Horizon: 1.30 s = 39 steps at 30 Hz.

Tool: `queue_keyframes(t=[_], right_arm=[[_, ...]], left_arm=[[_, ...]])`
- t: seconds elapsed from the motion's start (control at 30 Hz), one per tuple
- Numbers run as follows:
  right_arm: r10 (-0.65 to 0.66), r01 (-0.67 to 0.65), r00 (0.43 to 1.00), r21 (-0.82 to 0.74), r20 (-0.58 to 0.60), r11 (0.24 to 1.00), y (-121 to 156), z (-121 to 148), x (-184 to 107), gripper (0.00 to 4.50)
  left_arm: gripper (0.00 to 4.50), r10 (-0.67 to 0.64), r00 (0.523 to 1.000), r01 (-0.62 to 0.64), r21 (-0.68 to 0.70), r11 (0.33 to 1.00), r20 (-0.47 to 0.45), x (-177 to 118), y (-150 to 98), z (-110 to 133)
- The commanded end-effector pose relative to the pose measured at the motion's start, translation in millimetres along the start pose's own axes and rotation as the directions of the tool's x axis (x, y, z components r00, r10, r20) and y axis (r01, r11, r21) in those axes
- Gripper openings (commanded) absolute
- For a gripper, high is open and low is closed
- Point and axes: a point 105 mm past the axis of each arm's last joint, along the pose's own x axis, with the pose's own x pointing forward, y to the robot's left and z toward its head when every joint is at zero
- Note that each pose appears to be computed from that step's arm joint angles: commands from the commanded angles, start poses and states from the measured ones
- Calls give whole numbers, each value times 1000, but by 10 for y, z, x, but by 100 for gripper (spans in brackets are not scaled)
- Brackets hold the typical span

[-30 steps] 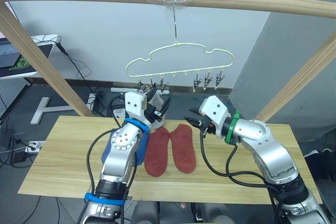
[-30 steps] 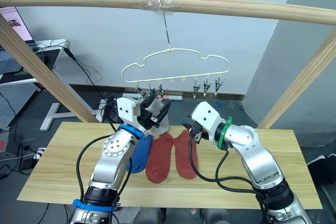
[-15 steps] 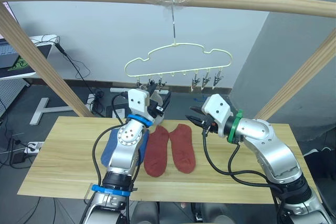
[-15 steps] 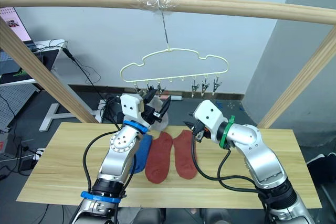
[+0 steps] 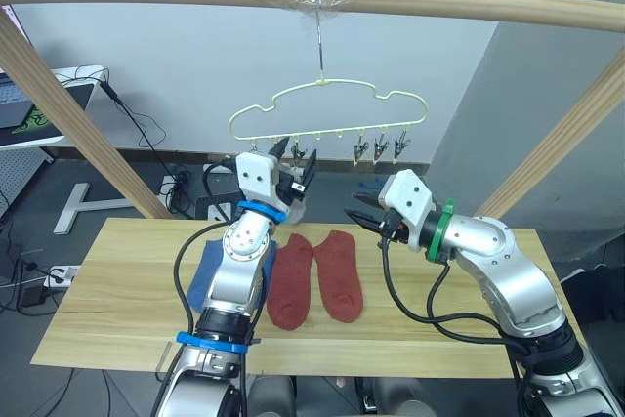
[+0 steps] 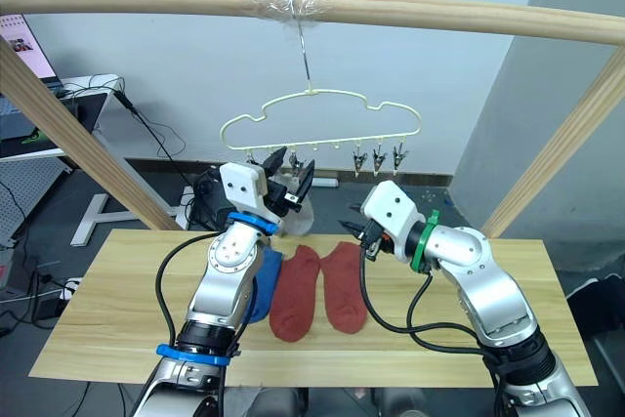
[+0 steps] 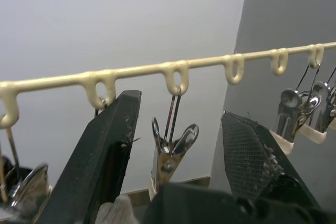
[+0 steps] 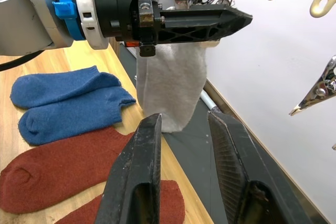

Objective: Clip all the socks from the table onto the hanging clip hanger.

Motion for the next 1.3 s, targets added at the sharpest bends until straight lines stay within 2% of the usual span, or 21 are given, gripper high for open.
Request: queue_keyframes(t=[0.03,0.53,0.7,0.83,1.1,1.3], right_arm=[[-18,20,999,-34,43,999,-62,122,-30,141],[-18,19,999,-12,49,1000,-49,116,-19,141],[-17,18,999,-9,50,1000,-41,115,-22,141],[-17,18,999,-6,47,1000,-37,104,-28,141],[-15,15,999,-6,48,1000,-29,108,-32,141],[-9,9,999,-6,52,1000,-23,118,-27,141]], left_arm=[[283,4,999,-5,17,1000,42,55,-9,113],[283,-45,999,46,33,998,-23,48,-88,13],[283,-24,1000,24,45,999,-4,21,-61,44],[283,-25,997,25,-6,1000,71,-69,-56,175],[283,-52,998,52,20,998,-21,-313,-37,8],[283,-56,996,58,20,998,-71,-376,-56,-99]])
